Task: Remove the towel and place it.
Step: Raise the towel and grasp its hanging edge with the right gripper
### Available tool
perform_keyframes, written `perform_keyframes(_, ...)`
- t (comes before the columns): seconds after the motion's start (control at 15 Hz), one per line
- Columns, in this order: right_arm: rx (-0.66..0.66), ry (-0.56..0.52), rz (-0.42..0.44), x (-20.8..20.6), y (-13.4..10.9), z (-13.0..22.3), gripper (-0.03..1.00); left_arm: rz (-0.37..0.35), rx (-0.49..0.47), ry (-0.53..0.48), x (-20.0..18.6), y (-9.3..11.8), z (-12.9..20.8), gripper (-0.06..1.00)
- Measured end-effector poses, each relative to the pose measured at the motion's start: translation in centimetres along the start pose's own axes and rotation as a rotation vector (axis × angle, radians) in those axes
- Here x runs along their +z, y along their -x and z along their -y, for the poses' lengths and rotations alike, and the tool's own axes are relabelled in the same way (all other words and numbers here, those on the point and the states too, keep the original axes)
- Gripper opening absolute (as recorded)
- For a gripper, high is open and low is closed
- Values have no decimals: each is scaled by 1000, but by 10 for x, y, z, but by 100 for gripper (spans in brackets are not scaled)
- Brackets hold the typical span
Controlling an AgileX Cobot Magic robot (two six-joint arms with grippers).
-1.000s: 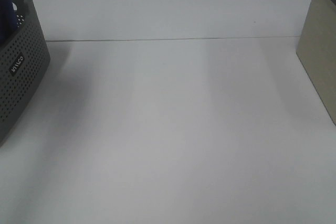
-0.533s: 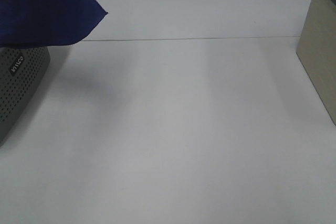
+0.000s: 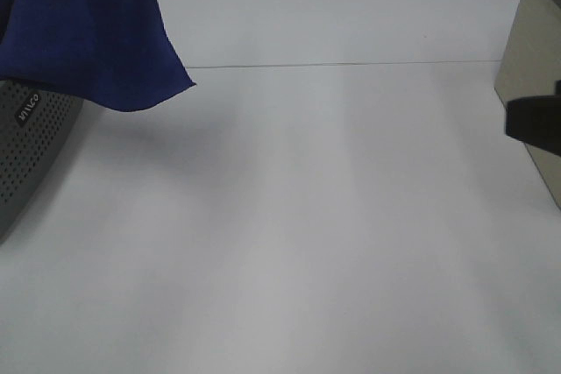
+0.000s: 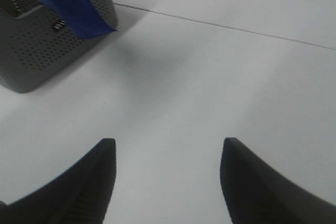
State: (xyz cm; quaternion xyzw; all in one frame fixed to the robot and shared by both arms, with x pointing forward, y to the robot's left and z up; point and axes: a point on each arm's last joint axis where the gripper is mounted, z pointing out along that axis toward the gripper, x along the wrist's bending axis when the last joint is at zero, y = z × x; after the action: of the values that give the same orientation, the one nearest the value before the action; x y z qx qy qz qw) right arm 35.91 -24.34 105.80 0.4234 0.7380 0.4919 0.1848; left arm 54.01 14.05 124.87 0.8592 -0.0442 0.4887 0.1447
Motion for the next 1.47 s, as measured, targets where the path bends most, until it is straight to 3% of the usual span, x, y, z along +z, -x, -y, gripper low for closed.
perform_keyframes(0.07,-26,78,-102,27,9,-11,59,-28,20,48,-2,0,-13,0)
perform_keyframes(0.2,-61,155,-150,48,18,-17,59,-68,30,94,-4,-1,-23,0)
perform_keyframes(0.33,-214,182,-286,75,24,-14,59,-107,43,146,-6,-1,-35,0)
perform_keyframes(0.53,-220,201,-502,104,28,-10,65,-104,55,180,-3,3,-47,0)
perform_keyframes(0.67,-183,187,-538,121,37,-10,80,-89,62,190,3,7,-52,0)
perform_keyframes(0.8,-131,175,-568,132,43,-10,87,-76,64,199,8,10,-57,0)
perform_keyframes(1.33,-147,203,-595,165,65,-29,89,-56,63,225,14,16,-65,0)
perform_keyframes(1.47,-142,204,-596,178,71,-32,89,-81,90,264,11,16,-73,0)
